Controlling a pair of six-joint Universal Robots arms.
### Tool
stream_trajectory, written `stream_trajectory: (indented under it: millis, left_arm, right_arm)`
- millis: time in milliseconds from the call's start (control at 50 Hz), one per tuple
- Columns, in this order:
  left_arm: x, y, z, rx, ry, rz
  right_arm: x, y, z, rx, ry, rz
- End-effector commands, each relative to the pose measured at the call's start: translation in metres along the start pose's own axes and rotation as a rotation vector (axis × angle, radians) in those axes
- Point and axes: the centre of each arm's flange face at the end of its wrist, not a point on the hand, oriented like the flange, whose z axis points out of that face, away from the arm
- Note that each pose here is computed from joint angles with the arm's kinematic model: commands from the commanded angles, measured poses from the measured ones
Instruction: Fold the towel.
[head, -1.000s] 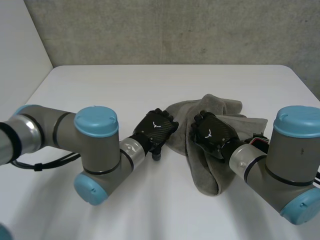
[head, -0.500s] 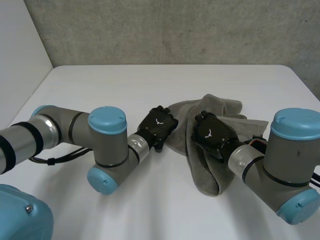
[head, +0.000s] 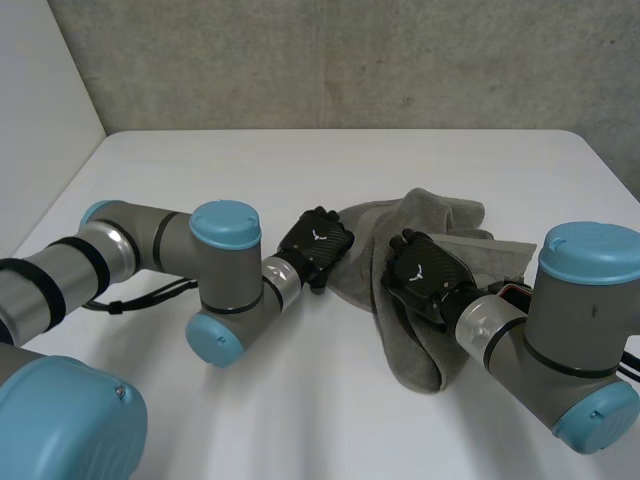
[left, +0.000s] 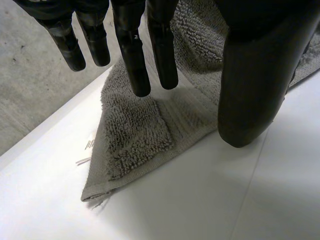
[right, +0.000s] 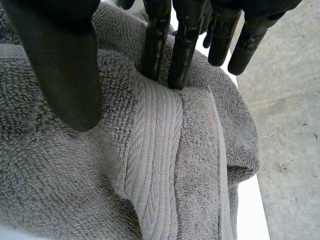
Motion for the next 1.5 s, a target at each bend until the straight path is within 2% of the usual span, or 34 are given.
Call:
stream_trajectory:
  millis: [20, 580, 780, 1500]
  left_arm:
    - [0.0, 0.002, 0.005, -0.002, 0.001, -0.003]
    - [-0.004, -0.012, 0.001, -0.018, 0.018, -0.014]
    - [-0.009, -0.022, -0.003, -0.031, 0.016, -0.121]
    - [0.015, -0.002, 0.002, -0.073, 0.055, -0.235]
  right_arm:
    - [0.0, 0.0, 0.0, -0.001, 0.001, 0.004]
    - [0.0, 0.002, 0.0, -0.004, 0.0, 0.028]
    - [0.0, 0.002, 0.0, -0.005, -0.001, 0.026]
    - [-0.002, 0.004, -0.001, -0.008, -0.007, 0.03]
